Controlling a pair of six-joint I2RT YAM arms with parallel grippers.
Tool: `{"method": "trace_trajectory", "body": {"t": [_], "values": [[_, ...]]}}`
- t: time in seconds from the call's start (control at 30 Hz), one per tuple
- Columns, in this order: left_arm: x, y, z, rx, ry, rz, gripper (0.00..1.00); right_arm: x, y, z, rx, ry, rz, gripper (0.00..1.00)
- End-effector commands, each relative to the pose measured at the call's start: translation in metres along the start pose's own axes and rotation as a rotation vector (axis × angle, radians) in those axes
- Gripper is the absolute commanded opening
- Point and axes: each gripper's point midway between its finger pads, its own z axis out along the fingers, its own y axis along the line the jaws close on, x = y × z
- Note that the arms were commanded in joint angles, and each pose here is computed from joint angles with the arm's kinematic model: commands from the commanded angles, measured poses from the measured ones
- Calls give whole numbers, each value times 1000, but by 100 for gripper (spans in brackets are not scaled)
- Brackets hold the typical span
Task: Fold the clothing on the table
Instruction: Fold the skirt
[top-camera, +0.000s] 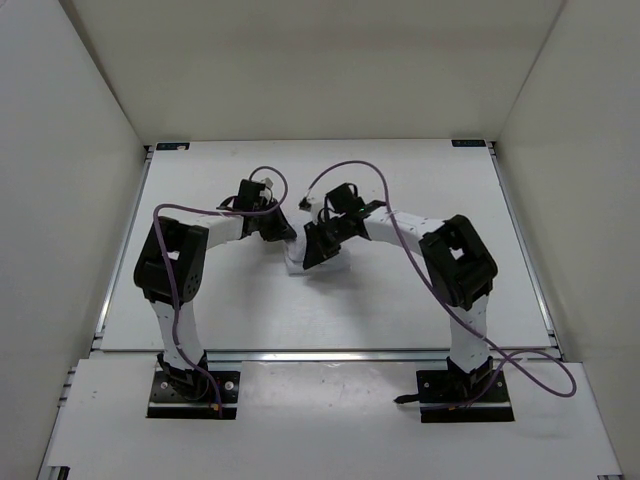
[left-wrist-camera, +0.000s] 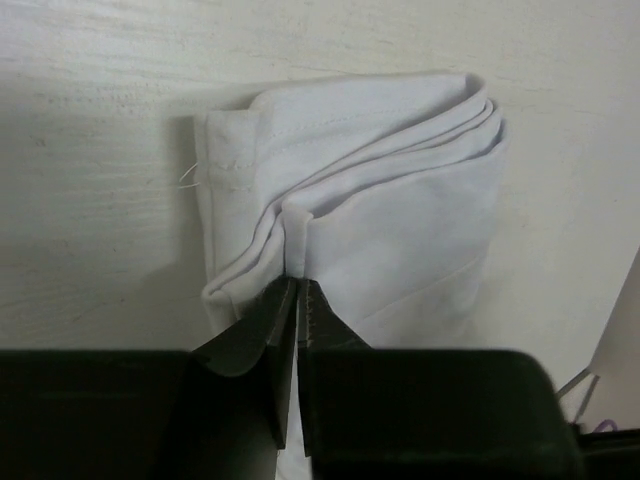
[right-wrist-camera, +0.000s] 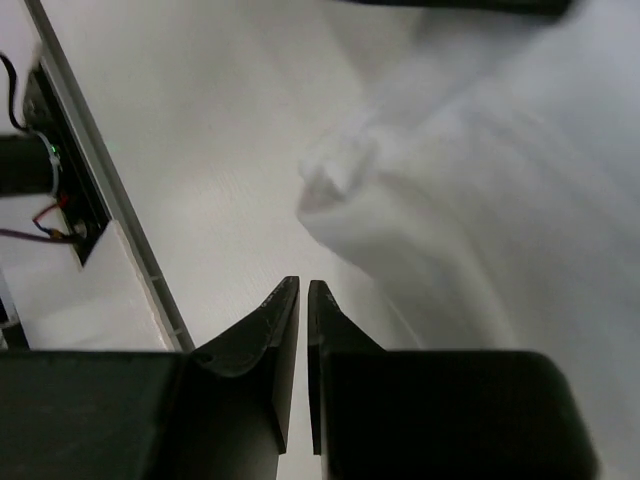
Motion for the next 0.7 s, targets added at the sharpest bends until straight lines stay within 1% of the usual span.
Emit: {"method": "trace_trajectory", "body": {"t": [0.0,0.07,0.13,0.17,0.2,0.23,0.27,0.3,0.37,0.4,0.5,0.6,0.63,0.67], "values": [[-23,-9,-6,13,-58,16,15,-56,2,-66,32,-216,-22,6],[-20,-11,-4,19,-63,9,10,-74,-9,-93,95,-307,-16,5],[-17,-10,0,19,-61,1,7,-81,-21,-101,147,-337,-23,5],[-15,-11,0,21,-56,2,6,-81,-34,-101,178,-338,-5,1],[-12,-12,3,19,-48,5,5,-89,-37,-99,183,-346,-3,0],[-10,-11,4,14,-39,0,5,-84,-46,-89,181,-317,14,0],[-3,-9,6,7,-19,2,4,-87,-53,-82,169,-299,29,0],[-5,-14,6,16,-25,18,4,-94,-52,-81,160,-297,20,0],[-4,-7,7,-2,-23,16,3,-91,-50,-51,131,-229,11,0],[-2,-6,8,-4,-13,13,4,-92,-48,-46,125,-212,6,0],[-7,-2,7,-13,-16,15,3,-73,-25,-6,56,-131,-31,0],[-12,7,7,-36,-17,1,3,-53,-10,12,28,-72,-50,0],[-16,8,8,-36,-26,2,3,-39,-12,17,31,-37,-38,0],[-17,8,8,-35,-25,1,3,-40,-2,16,23,-38,-59,0]]}}
